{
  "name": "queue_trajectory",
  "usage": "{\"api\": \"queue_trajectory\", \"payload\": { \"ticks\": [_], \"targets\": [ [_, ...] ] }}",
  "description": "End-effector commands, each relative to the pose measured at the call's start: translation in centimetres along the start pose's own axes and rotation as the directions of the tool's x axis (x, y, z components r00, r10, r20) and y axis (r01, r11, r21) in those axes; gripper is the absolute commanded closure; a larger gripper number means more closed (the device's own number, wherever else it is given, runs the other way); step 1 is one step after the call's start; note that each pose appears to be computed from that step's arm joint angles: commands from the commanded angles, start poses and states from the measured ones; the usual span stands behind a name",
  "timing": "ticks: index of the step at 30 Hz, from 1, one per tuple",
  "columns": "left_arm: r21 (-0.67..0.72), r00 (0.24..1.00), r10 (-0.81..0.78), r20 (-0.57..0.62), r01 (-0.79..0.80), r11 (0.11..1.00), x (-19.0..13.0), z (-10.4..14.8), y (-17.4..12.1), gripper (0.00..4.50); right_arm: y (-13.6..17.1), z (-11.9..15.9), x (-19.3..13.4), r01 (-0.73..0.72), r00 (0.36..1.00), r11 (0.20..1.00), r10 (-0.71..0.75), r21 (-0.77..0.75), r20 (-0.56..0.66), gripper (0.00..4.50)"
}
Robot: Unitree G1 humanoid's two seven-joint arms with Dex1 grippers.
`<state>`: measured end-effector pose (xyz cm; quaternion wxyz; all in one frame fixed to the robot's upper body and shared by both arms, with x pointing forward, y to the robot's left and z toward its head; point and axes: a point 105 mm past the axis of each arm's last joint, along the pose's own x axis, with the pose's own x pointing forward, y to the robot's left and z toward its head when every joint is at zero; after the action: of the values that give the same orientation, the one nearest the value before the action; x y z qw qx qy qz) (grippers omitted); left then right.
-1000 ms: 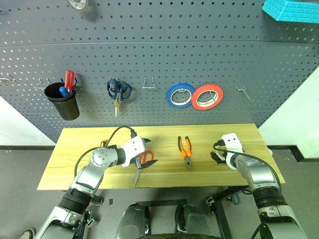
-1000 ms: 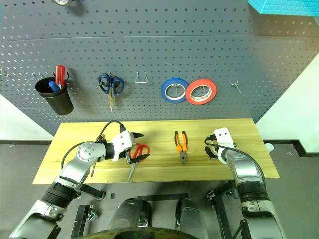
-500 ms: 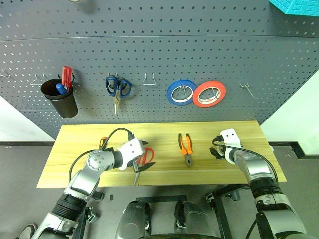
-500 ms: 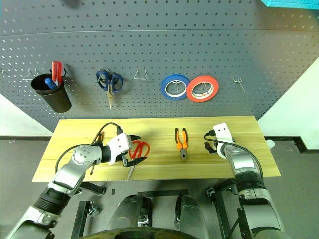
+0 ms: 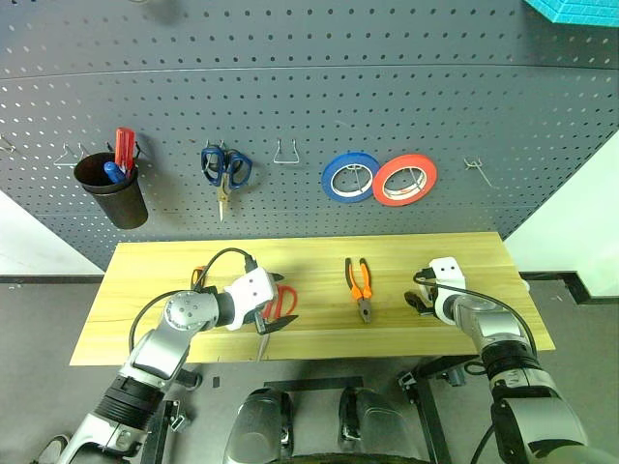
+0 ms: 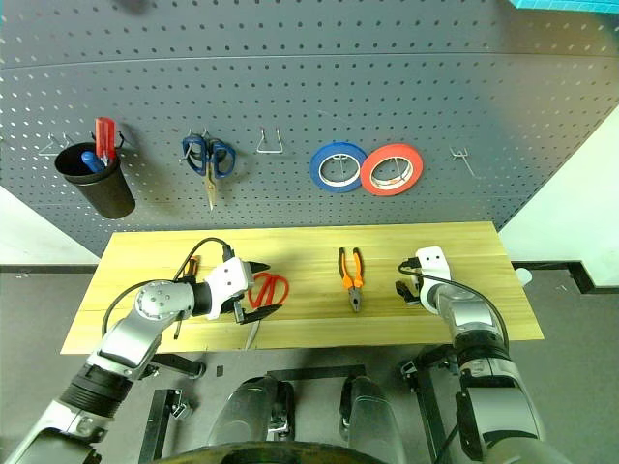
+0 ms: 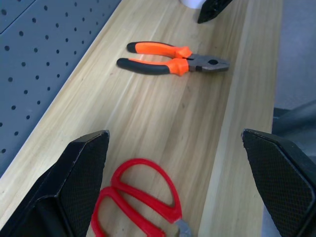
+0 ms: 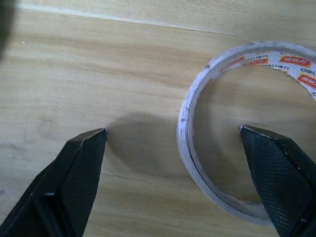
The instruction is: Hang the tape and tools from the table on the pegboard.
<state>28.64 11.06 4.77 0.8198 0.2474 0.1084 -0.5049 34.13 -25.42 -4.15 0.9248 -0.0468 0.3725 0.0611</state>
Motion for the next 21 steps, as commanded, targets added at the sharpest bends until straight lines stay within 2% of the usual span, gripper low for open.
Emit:
{"api": "queue_trajectory", "payload": {
  "ticks": [1, 2, 4, 15, 16, 21],
  "targets": [
    [0.034, 0.999, 0.026, 0.038, -0.027, 0.999, -0.51, 1.37, 0.63, 0.00, -0.01, 0.24, 0.13, -0.007, 1.000, 1.000, 0.007, 0.015, 0.009, 0.02],
    [0.035, 0.999, 0.028, 0.037, -0.029, 0.999, -0.56, 1.37, 0.68, 0.00, -0.02, 0.28, 0.15, -0.007, 1.000, 1.000, 0.006, 0.016, 0.010, 0.02],
    [0.035, 0.999, 0.031, 0.035, -0.033, 0.999, -0.67, 1.39, 0.82, 0.00, -0.03, 0.34, 0.18, -0.005, 1.000, 1.000, 0.005, 0.016, 0.012, 0.60],
    [0.045, 0.999, 0.039, 0.036, -0.041, 0.998, -0.73, 1.62, 1.41, 0.00, -0.15, 0.64, 0.07, 0.001, 1.000, 1.000, -0.002, 0.016, 0.029, 4.28],
    [0.045, 0.999, 0.039, 0.037, -0.041, 0.998, -0.71, 1.66, 1.44, 0.00, -0.16, 0.67, 0.06, 0.002, 1.000, 1.000, -0.002, 0.016, 0.030, 4.45],
    [0.044, 0.998, 0.034, 0.050, -0.036, 0.998, -0.51, 1.97, 1.46, 0.00, -0.22, 0.81, 0.02, 0.005, 0.999, 1.000, -0.006, 0.024, 0.042, 4.45]
  ]
}}
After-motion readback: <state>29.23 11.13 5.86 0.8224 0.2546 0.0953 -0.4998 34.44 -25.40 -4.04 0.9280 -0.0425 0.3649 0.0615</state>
